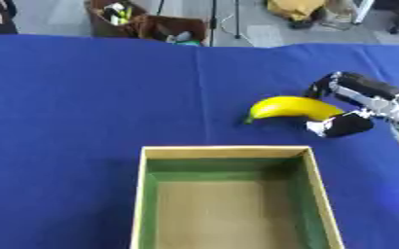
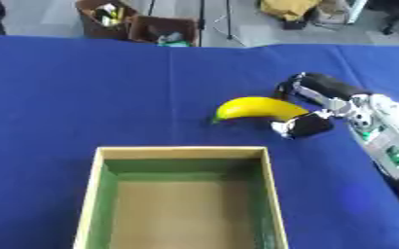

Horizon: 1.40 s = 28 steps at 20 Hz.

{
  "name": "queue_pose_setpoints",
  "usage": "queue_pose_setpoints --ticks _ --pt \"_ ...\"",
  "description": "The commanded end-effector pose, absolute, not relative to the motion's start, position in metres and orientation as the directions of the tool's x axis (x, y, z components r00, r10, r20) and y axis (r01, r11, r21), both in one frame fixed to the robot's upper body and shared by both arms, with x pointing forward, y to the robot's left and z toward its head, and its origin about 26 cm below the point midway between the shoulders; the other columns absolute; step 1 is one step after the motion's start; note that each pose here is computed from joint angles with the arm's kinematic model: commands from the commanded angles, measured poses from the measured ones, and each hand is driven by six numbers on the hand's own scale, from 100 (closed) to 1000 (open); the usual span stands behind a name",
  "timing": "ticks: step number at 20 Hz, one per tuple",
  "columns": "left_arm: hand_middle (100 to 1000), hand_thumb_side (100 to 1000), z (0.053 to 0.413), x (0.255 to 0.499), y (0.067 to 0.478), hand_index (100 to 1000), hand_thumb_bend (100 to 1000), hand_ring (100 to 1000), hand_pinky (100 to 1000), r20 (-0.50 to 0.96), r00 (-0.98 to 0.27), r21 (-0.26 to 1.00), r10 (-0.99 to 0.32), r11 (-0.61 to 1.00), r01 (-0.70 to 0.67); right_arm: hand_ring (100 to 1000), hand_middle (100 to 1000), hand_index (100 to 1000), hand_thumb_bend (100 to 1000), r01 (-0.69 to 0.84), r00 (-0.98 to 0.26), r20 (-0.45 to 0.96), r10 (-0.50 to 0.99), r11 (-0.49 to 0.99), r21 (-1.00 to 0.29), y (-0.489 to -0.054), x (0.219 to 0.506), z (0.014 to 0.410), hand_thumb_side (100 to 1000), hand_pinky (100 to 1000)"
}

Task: Pick up objects on the table and place them in the box.

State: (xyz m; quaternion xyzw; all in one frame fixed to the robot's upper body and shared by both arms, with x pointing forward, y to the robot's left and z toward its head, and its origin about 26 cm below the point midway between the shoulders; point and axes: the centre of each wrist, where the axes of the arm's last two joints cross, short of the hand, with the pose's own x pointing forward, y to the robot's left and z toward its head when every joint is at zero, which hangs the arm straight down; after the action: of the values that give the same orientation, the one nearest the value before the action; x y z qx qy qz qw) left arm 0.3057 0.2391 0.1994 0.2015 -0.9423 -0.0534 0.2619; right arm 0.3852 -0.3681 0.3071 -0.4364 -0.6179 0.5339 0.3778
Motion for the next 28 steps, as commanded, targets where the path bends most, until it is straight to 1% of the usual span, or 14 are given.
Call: queue_pose_setpoints --ticks 1,28 --pt "699 1000 0.206 0.303 0.24 781 100 622 446 0.448 -0.793 0.205 -0.412 0.911 -0.358 781 508 653 100 0.185 -0.327 -0.026 0.945 0.038 -0.982 -0.373 0.376 0.325 463 753" --pt "697 1000 0.204 0.303 0.242 779 100 620 446 0.462 -0.782 0.211 -0.418 0.908 -0.361 761 464 612 100 0.253 -0.367 0.023 0.93 0.123 -0.96 -0.366 0.363 0.334 493 741"
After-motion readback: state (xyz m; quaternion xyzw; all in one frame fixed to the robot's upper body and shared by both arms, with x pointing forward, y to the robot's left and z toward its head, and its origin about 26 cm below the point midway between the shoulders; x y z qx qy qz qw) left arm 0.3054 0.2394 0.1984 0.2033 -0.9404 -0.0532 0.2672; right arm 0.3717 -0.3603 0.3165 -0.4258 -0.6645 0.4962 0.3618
